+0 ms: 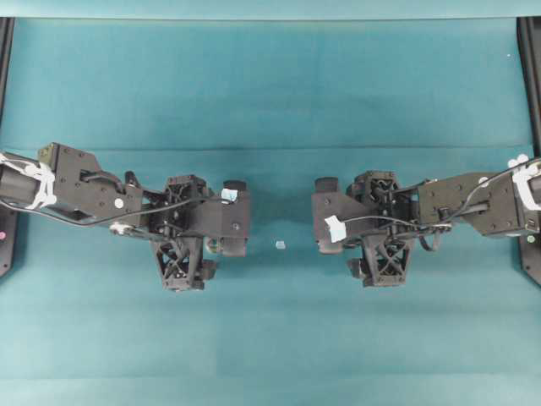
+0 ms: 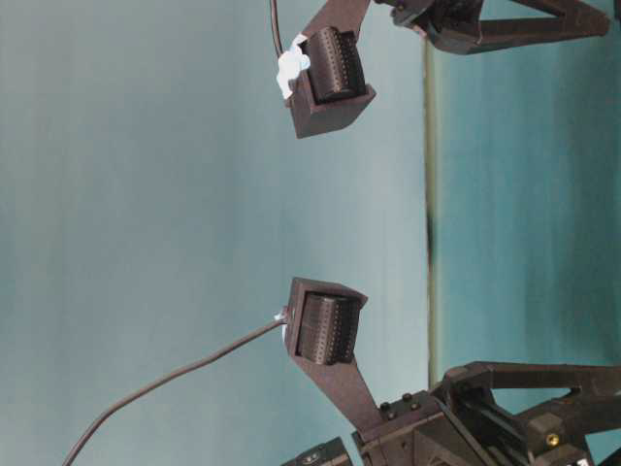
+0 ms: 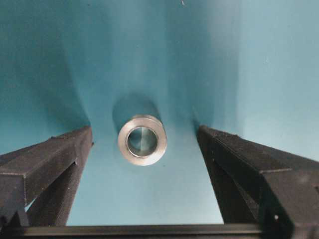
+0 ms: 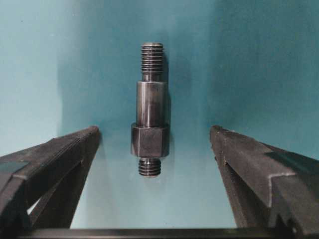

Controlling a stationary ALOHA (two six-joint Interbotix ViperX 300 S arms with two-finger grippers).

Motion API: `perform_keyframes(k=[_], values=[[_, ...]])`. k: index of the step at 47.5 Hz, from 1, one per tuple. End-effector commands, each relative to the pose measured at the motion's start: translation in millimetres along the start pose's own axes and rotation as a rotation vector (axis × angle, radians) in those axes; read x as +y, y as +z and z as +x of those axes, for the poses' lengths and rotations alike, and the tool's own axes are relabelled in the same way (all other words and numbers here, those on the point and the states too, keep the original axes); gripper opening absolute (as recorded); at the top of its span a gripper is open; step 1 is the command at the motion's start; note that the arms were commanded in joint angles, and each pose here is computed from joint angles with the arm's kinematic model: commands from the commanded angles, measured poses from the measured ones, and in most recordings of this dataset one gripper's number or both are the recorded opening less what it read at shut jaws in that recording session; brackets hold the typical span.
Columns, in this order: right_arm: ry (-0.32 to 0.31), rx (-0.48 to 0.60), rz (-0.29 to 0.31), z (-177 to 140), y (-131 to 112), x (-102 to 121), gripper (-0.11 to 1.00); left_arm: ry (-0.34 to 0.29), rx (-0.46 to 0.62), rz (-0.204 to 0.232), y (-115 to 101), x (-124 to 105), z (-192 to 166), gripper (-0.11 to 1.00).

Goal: Insert the washer onto the shaft with both hands.
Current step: 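Close left gripper on the washer and right gripper on the shaft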

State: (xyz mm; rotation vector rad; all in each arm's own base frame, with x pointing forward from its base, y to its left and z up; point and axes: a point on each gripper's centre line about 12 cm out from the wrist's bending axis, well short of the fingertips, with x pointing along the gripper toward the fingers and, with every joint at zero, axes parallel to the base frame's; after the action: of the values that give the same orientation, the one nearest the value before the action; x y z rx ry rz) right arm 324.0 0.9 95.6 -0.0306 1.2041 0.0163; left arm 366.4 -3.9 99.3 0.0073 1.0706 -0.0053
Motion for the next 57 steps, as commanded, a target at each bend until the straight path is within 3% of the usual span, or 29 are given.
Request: perform_keyframes(k=[1, 8, 14, 21, 27, 29, 57], values=[[0.001, -0.015, 0.003, -1.8, 4.0, 1.0, 0.86, 0.0, -0.023, 0.001, 6.6, -0.5, -2.5, 0.96], [0.002, -0.012, 0.023, -1.6, 3.3, 1.0, 0.78, -0.002, -0.026, 0.004, 7.9, -1.7, -2.8, 0.94], [0.001, -0.012, 0.045, -1.6, 3.2, 0.5, 0.57, -0.002, -0.031, 0.005, 9.4, -1.7, -3.6, 0.85], [0.002, -0.014, 0.061, -1.6, 3.4, 0.6, 0.26, -0.003, -0.061, 0.007, 14.3, -1.8, -5.5, 0.62], [0.002, -0.015, 0.061, -2.1, 3.6, 0.6, 0.07, -0.004, -0.071, 0.009, 15.3, -2.9, -5.5, 0.36], [0.002, -0.014, 0.061, -1.9, 3.0, 0.6, 0.02, -0.004, -0.069, 0.009, 15.2, -2.9, -5.5, 0.35], [0.003, -0.018, 0.058, -2.4, 3.6, 1.1, 0.01, -0.009, -0.074, 0.016, 15.9, -6.4, -6.6, 0.35]])
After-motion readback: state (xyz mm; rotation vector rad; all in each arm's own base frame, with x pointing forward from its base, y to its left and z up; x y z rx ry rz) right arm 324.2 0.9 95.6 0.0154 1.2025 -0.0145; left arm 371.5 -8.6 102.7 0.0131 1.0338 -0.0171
